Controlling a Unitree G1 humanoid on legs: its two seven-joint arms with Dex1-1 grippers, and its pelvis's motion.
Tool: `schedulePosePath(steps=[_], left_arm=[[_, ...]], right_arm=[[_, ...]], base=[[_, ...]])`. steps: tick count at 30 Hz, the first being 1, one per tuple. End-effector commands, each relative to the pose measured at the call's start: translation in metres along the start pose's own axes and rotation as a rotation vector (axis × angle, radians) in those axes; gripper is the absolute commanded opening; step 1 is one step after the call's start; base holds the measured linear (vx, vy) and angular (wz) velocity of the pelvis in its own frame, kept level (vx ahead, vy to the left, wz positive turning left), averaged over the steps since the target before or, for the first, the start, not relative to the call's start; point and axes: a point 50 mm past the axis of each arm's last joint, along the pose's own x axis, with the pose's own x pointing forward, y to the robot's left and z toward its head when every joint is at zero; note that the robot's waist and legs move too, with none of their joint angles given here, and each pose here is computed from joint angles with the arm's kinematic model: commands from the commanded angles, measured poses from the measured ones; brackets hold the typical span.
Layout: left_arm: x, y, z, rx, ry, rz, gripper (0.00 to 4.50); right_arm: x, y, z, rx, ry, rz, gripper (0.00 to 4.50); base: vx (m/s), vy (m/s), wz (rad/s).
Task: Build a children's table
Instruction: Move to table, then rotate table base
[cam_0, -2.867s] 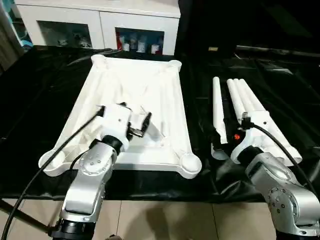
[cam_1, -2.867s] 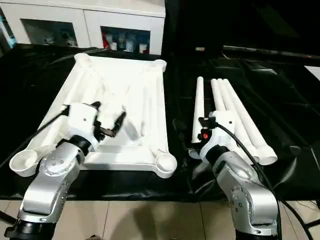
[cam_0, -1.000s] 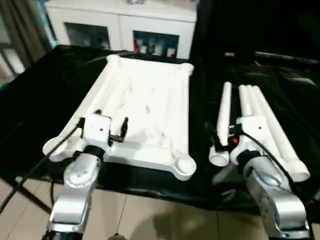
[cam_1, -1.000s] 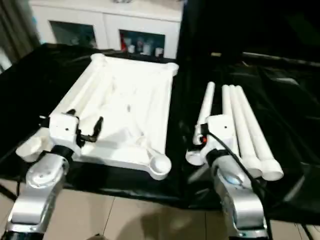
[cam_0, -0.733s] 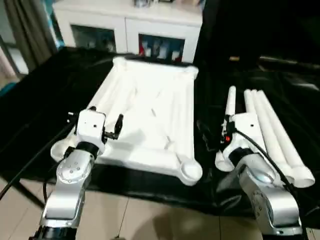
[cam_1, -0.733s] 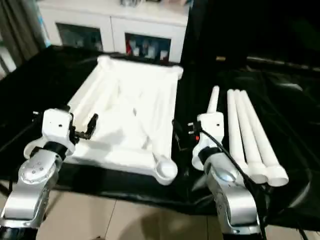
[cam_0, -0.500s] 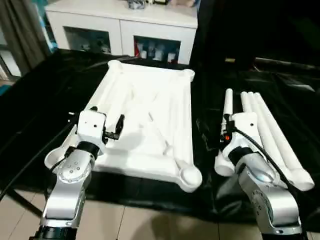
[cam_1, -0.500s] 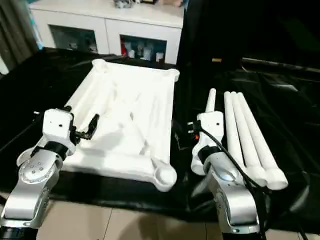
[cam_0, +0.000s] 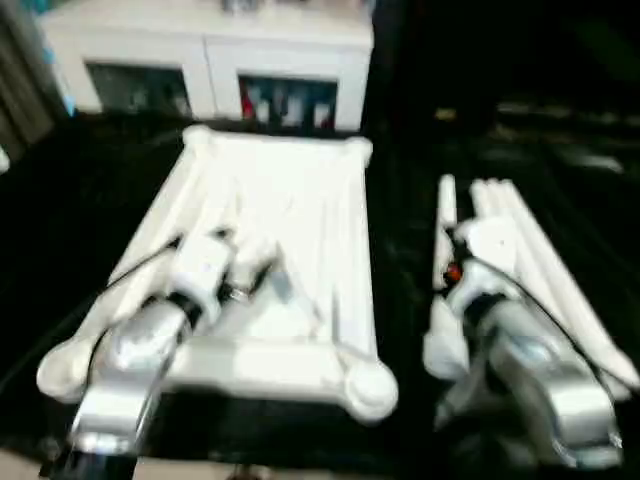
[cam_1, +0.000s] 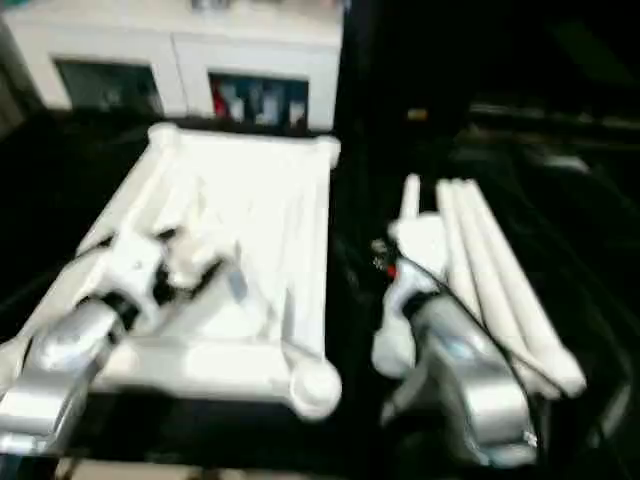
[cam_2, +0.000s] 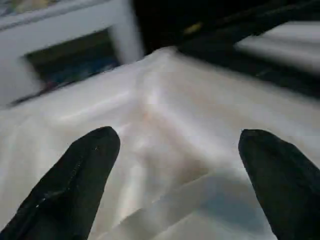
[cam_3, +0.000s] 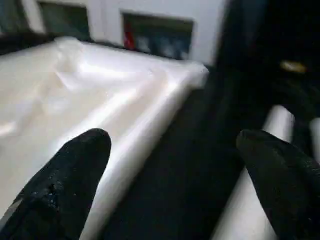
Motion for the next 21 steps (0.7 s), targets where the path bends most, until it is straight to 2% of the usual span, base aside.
schedulePosePath(steps=[1,4,5,7,8,11,14,16,21], left_arm=[[0.001,0.0,0.002,0.014,0.002,-0.082,4.39],[-0.002,-0.001,0.004,0.056,0.068,-0.328,4.39],[-0.002,-0.001,0.004,0.056,0.068,-0.328,4.39],[-0.006,-0.002,0.004,0.075,0.1,-0.45,4.39],[-0.009,-0.003,0.003,0.082,0.142,-0.56,4.39],[-0.01,-0.003,0.002,0.082,0.162,-0.599,4.24],[-0.022,-0.007,0.001,0.055,0.28,-0.791,4.01],[-0.029,-0.01,0.0,0.038,0.319,-0.861,3.81],[-0.038,-0.016,-0.008,0.06,0.405,-0.898,3.43]], right_arm=[[0.0,-0.002,0.006,-0.008,-0.008,0.041,4.5],[-0.005,-0.01,0.012,-0.049,0.019,0.202,4.5],[-0.005,-0.01,0.012,-0.049,0.019,0.202,4.5],[-0.009,-0.012,0.014,-0.098,0.038,0.292,4.5],[-0.014,-0.013,0.017,-0.14,0.068,0.384,4.5],[-0.016,-0.013,0.018,-0.155,0.08,0.419,4.5],[-0.027,-0.016,0.019,-0.247,0.169,0.555,4.5],[-0.029,-0.017,0.019,-0.267,0.192,0.585,4.5],[-0.033,-0.015,0.017,-0.307,0.229,0.63,4.5]], base=[[-0.12,0.016,-0.07],[-0.083,-0.042,-0.02],[-0.085,-0.048,-0.05],[-0.057,-0.04,-0.07],[0.0,0.0,0.0],[0.0,0.0,0.0],[0.0,0.0,0.0],[0.0,0.0,0.0],[0.0,0.0,0.0]])
